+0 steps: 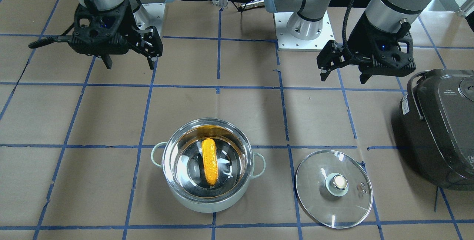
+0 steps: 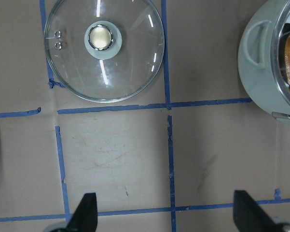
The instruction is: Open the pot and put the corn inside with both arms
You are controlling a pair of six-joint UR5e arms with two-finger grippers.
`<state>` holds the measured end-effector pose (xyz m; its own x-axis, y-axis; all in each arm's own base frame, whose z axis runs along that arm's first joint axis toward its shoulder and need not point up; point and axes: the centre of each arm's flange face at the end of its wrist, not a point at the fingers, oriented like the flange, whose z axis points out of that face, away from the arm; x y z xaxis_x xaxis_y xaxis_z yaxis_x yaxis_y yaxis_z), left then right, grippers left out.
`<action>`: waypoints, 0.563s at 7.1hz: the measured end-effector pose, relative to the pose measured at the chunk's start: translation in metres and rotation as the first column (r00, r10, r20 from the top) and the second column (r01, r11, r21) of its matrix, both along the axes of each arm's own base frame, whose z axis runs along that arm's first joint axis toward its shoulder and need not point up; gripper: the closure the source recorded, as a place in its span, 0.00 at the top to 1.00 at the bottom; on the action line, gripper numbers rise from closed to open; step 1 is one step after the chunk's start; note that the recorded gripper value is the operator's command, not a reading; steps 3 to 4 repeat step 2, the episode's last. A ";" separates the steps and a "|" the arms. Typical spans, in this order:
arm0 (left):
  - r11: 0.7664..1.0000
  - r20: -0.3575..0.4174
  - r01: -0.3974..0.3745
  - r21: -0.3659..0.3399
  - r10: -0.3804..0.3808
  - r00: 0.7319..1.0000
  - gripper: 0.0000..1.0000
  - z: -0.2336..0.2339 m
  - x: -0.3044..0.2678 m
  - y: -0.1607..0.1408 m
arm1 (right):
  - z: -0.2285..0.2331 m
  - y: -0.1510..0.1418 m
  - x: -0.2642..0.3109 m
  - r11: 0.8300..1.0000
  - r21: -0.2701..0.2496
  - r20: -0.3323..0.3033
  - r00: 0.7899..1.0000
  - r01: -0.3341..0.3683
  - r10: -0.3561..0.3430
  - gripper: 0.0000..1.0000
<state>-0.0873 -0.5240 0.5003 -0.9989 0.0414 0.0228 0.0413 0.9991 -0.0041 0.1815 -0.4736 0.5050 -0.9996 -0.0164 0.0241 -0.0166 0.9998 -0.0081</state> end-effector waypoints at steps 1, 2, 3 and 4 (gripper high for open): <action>1.000 0.002 0.002 0.001 -0.002 1.000 1.00 0.001 -0.001 0.001 | -0.001 0.002 -0.001 1.000 0.008 0.000 1.000 0.001 -0.001 1.00; 1.000 0.004 0.004 0.003 -0.004 1.000 1.00 0.002 -0.004 0.003 | -0.001 0.002 -0.002 1.000 0.011 0.000 1.000 0.002 -0.002 1.00; 1.000 0.004 0.004 0.003 -0.004 1.000 1.00 0.002 -0.004 0.003 | -0.001 0.002 -0.002 1.000 0.011 0.000 1.000 0.002 -0.002 1.00; 1.000 0.004 0.004 0.003 -0.004 1.000 1.00 0.002 -0.004 0.003 | -0.001 0.002 -0.002 1.000 0.011 0.000 1.000 0.002 -0.002 1.00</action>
